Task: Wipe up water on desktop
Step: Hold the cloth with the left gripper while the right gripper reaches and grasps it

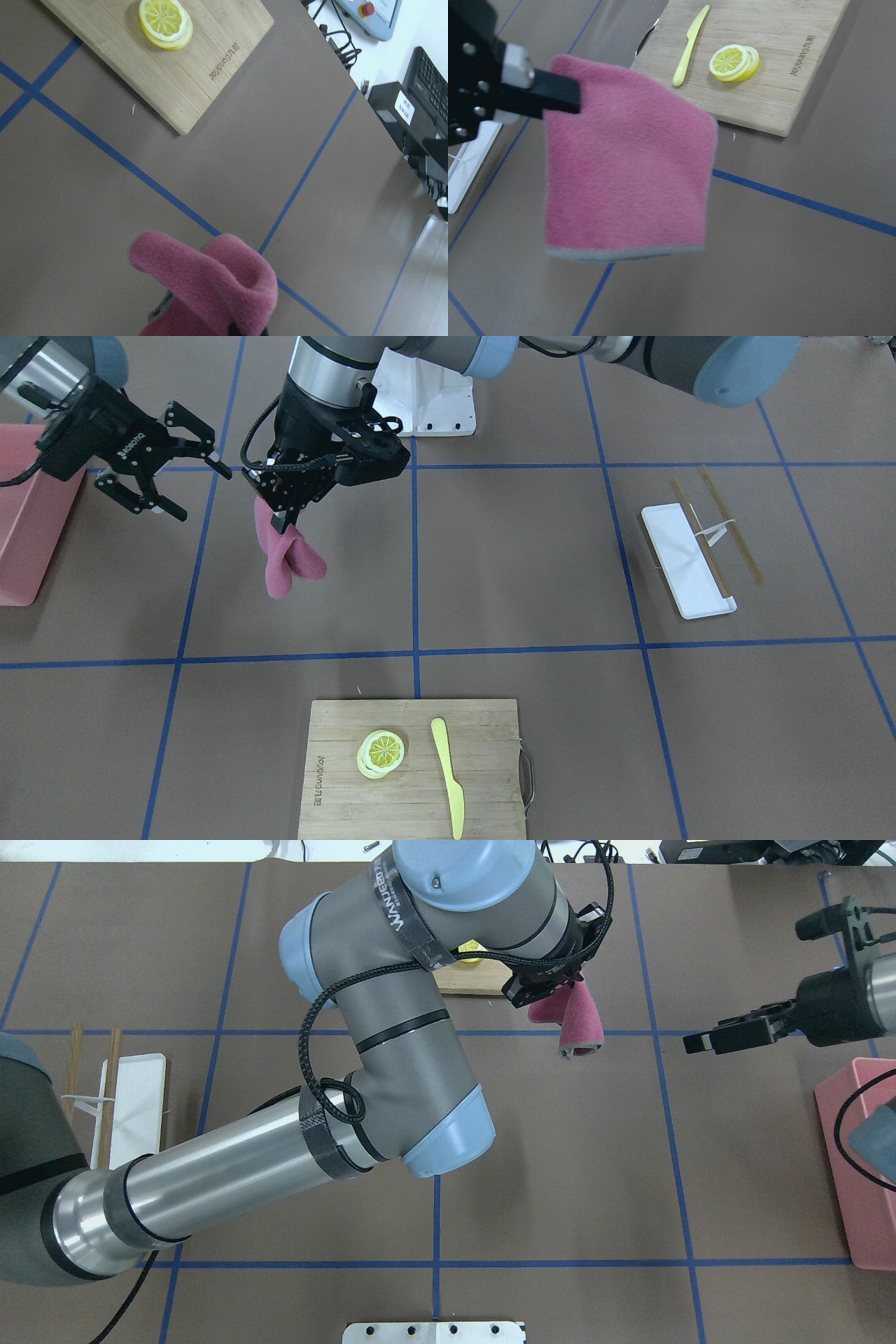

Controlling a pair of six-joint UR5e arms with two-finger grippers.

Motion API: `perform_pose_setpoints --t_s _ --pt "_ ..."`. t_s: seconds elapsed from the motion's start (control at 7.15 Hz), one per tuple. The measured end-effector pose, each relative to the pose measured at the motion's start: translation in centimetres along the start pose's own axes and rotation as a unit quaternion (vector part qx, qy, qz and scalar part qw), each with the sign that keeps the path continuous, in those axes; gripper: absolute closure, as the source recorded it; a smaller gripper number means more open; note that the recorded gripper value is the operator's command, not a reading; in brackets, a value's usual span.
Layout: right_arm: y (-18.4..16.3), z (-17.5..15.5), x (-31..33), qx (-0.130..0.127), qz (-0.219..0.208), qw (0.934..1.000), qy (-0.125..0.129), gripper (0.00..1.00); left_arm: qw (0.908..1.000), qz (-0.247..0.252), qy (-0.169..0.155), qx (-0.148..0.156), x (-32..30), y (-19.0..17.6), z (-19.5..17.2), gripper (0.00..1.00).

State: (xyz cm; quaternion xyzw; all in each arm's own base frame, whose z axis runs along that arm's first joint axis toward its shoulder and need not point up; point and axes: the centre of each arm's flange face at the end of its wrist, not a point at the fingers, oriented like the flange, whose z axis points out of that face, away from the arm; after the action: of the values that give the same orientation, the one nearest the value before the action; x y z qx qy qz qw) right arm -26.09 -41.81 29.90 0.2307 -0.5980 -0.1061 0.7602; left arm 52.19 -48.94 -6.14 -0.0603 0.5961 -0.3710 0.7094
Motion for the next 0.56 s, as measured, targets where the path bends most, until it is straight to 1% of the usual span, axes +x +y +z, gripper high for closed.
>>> perform_pose_setpoints --t_s 0.14,0.28,0.42,0.56 --pt "0.2 1.7 -2.4 0.015 0.001 0.9999 -0.005 0.08 0.9994 -0.031 0.004 0.016 -0.1 -0.5 0.3 1.00" --pt "0.2 2.8 -3.9 0.027 -0.002 0.9996 -0.007 0.08 0.9983 -0.052 0.001 0.027 -0.3 -0.9 0.5 1.00" --pt "0.1 3.2 -4.7 0.034 -0.006 0.9994 -0.008 0.09 0.9973 -0.065 -0.006 0.035 -0.5 -1.1 0.6 1.00" --pt "-0.1 3.3 -4.8 0.047 -0.016 0.9988 -0.002 0.09 0.9963 -0.074 -0.012 0.041 -0.7 -1.2 0.4 1.00"
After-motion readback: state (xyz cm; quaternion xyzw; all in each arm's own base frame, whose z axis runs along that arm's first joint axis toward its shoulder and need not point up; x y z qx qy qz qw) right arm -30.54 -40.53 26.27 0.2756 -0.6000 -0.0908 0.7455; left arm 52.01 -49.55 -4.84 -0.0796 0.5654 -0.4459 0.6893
